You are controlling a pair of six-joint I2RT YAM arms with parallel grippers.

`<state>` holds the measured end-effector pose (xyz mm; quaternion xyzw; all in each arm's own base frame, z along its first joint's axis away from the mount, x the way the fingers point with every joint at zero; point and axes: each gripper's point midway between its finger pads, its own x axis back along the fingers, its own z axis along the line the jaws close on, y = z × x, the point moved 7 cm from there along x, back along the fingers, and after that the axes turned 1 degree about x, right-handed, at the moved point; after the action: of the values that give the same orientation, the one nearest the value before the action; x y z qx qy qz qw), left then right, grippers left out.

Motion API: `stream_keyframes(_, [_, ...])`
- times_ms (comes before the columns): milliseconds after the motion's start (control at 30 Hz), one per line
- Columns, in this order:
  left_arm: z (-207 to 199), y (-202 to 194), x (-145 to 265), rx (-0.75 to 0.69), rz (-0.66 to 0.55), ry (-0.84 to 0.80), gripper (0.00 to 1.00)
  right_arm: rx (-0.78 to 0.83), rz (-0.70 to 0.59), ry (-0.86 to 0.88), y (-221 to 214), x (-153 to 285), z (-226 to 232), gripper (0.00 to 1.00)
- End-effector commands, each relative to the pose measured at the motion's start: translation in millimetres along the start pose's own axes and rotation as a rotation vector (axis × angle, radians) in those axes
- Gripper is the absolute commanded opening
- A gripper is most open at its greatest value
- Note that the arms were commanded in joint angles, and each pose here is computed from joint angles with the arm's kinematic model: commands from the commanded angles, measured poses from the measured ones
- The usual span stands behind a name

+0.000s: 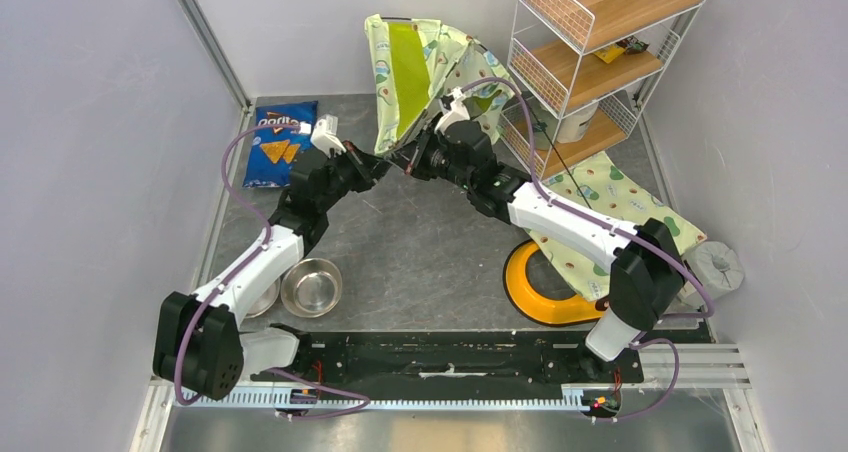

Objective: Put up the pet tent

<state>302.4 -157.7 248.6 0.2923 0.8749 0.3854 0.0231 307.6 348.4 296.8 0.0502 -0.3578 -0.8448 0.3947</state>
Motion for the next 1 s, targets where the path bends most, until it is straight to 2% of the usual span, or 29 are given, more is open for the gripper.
stream_keyframes(0, [18,-17,10,-0.041,0.073,0.041,0.02,0.006,-0.422,-0.145,94,13,-23,0.0])
stream_keyframes(567, [25,-29,6,-0.044,0.127,0.008,0.02,-0.044,-0.66,-0.141,139,6,-20,0.0])
stream_keyframes(967, [40,-34,8,-0.045,0.142,0.028,0.02,-0.107,-0.797,-0.167,168,12,-35,0.0])
